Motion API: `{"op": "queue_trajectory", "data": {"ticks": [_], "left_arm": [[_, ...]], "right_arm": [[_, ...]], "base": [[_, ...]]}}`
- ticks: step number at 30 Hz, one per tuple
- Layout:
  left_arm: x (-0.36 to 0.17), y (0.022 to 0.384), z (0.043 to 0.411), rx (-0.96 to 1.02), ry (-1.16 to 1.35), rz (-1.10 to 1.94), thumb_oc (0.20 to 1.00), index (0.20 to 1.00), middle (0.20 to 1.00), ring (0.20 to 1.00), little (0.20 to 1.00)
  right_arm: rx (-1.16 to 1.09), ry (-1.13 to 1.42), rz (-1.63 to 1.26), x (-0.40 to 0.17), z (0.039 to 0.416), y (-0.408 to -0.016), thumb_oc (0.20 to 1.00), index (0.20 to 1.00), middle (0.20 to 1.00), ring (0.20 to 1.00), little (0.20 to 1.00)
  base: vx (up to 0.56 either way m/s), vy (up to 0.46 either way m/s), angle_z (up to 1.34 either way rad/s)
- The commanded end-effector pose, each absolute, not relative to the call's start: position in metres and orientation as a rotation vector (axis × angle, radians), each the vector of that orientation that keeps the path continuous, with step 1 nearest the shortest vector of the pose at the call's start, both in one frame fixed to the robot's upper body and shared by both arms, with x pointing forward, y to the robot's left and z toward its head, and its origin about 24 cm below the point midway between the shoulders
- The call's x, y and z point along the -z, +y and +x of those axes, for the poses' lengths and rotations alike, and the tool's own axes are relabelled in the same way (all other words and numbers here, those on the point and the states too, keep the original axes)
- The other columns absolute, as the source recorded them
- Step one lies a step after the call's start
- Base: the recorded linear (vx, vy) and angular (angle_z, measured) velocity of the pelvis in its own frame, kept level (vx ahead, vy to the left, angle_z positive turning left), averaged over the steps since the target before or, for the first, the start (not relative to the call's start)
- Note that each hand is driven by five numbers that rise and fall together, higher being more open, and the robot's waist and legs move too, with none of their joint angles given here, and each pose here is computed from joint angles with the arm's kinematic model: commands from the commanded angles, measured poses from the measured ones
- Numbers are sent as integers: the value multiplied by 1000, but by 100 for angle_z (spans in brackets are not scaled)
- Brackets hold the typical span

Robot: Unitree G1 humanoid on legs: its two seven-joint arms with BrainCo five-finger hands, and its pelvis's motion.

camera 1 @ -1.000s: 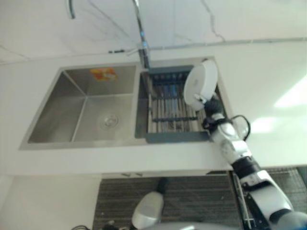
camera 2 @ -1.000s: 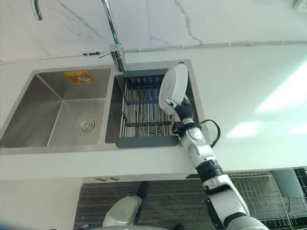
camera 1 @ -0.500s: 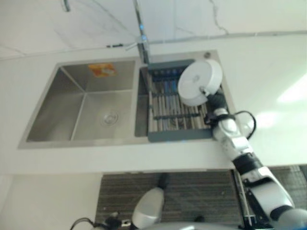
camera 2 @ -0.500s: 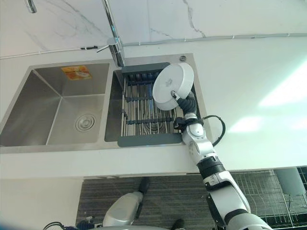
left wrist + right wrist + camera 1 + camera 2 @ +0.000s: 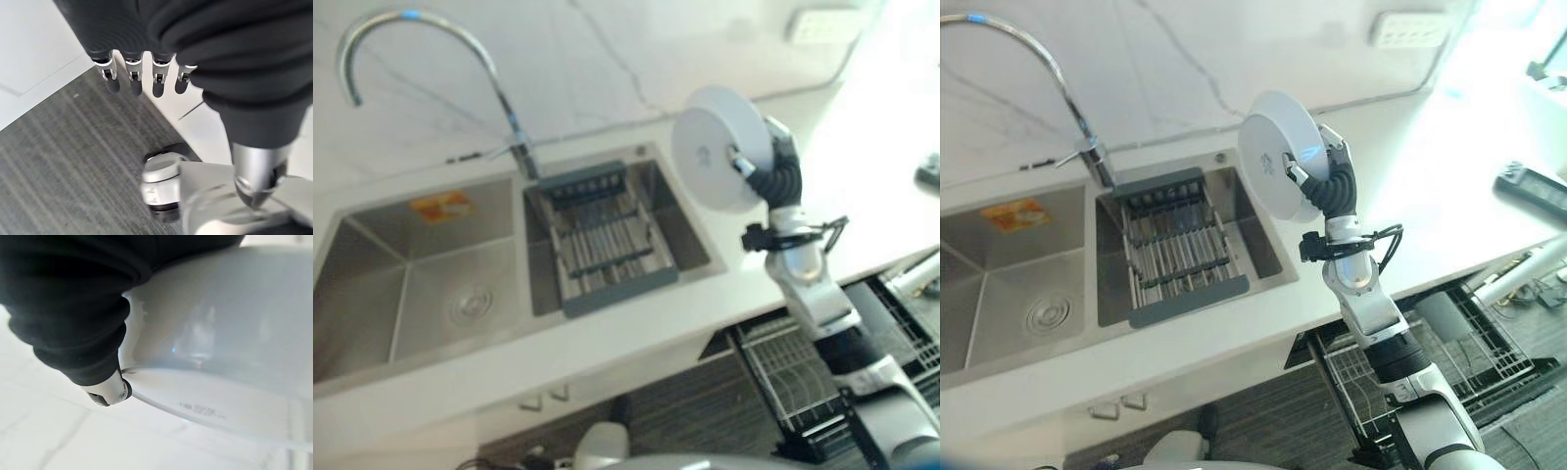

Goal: Place the dishes in the dishwasher.

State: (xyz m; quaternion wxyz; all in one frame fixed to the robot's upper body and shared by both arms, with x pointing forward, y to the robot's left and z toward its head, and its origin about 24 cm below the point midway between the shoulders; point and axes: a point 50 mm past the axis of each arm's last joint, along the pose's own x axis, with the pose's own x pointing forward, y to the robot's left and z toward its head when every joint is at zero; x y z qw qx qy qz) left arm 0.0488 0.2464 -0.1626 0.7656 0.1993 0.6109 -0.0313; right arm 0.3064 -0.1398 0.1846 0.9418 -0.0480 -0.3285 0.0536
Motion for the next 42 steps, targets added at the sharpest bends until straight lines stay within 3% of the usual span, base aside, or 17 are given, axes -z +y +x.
{"op": "queue_trajectory", "data": {"ticks": [1,11,17,21,31,42], "left_arm": [[164,252,42,86,1383,509,1000,1000,1000,1000,1000],[164,248,49,106,1364,533,1000,1000,1000,1000,1000],[165,239,56,100,1346,511,1000,1000,1000,1000,1000],[164,235,64,123,1325,528,1000,1000,1000,1000,1000],[167,233,53,150,1318,556,1000,1000,1000,1000,1000],[163,228,85,54,1239,411,1000,1000,1000,1000,1000]], "right_arm": [[-138,-864,-7,-221,293,-142,200,200,200,200,200],[-90,-946,166,-229,262,-178,200,200,200,200,200],[19,-807,321,-195,259,-205,200,200,200,200,200],[179,-711,268,-170,259,-225,200,200,200,200,200],[263,-518,269,-121,270,-226,200,200,200,200,200],[410,-443,259,-100,288,-235,200,200,200,200,200]], "base": [[-92,-103,-21],[-83,-90,-27],[-2,-75,-72],[53,-54,-28],[61,-36,2],[-55,29,19]]}}
